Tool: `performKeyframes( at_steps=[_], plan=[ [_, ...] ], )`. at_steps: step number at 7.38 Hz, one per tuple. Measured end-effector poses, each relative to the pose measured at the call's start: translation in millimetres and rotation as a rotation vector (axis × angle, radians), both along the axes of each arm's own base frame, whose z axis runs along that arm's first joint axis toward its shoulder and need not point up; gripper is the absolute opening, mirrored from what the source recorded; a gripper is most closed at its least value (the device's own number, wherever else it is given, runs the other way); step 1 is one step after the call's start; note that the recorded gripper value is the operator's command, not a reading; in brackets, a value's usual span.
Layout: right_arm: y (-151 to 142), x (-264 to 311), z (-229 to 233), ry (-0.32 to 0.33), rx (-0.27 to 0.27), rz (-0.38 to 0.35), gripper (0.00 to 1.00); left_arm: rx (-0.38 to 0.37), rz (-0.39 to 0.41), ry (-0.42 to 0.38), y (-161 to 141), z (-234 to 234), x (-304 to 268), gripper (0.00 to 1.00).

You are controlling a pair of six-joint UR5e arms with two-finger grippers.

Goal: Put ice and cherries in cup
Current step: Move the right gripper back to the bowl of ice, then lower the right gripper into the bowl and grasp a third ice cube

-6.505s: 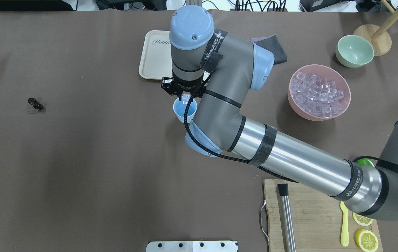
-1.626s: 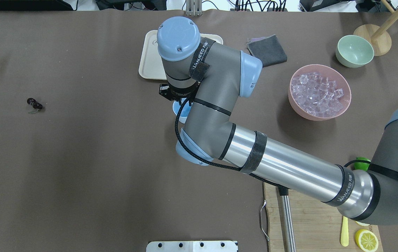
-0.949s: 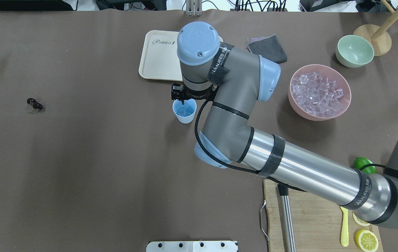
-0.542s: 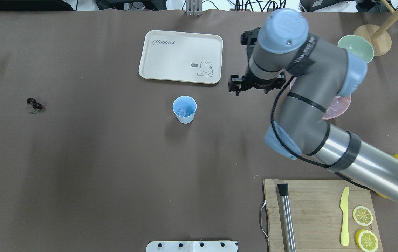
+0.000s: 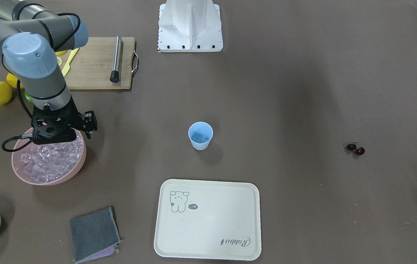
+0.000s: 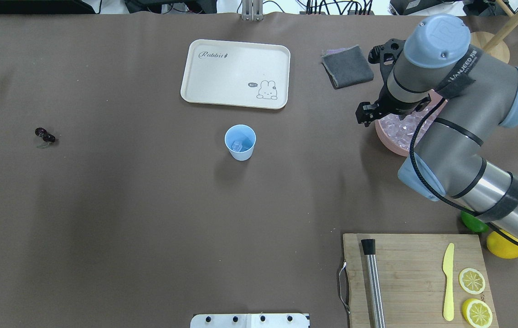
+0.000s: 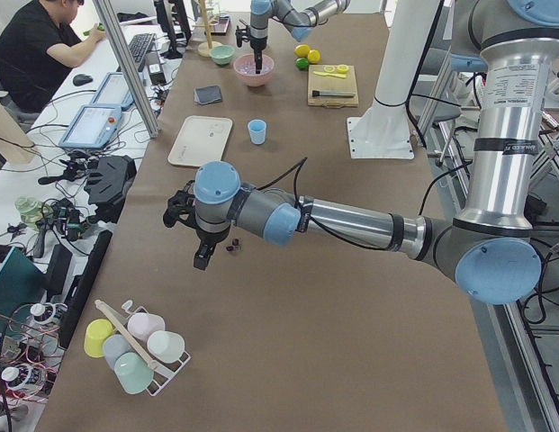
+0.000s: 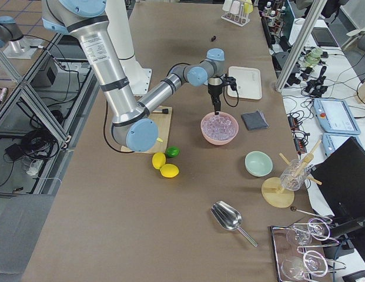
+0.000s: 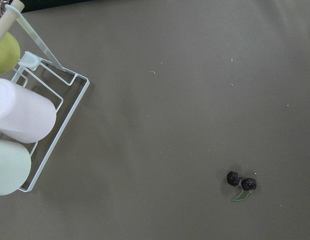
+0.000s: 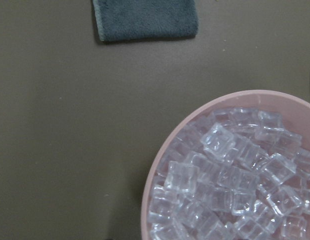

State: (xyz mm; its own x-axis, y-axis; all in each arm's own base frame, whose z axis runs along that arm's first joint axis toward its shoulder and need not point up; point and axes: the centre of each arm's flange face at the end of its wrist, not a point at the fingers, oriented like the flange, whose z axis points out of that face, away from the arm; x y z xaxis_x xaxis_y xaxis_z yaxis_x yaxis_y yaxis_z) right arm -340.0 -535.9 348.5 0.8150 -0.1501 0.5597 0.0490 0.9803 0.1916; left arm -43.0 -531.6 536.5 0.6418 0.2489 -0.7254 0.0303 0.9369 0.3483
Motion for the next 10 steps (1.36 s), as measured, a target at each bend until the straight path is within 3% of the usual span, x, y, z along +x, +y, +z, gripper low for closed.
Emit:
performKeyframes(
  at_steps=[2, 3, 4, 7, 9, 10],
  plan=[
    [-22, 30, 28, 0.033, 0.058, -0.084, 0.88, 0.002, 0.0, 0.001, 0, -1, 0, 0.98],
    [-34, 35, 39, 0.042, 0.092, -0.149, 0.95, 0.007, -0.001, 0.003, 1, -2, 0, 0.98],
    [-46, 36, 45, 0.042, 0.141, -0.212, 0.99, 0.015, -0.003, 0.004, 1, -2, 0, 0.98],
    [-75, 20, 51, 0.031, 0.3, -0.383, 0.98, 0.022, -0.004, 0.005, 3, -1, 0, 0.98],
    [-74, 14, 54, 0.024, 0.327, -0.416, 0.89, 0.018, -0.004, 0.003, 4, 2, 0, 0.98],
    [-71, 12, 58, 0.021, 0.332, -0.423, 0.76, 0.019, -0.004, 0.003, 4, 1, 0, 0.98]
  ],
)
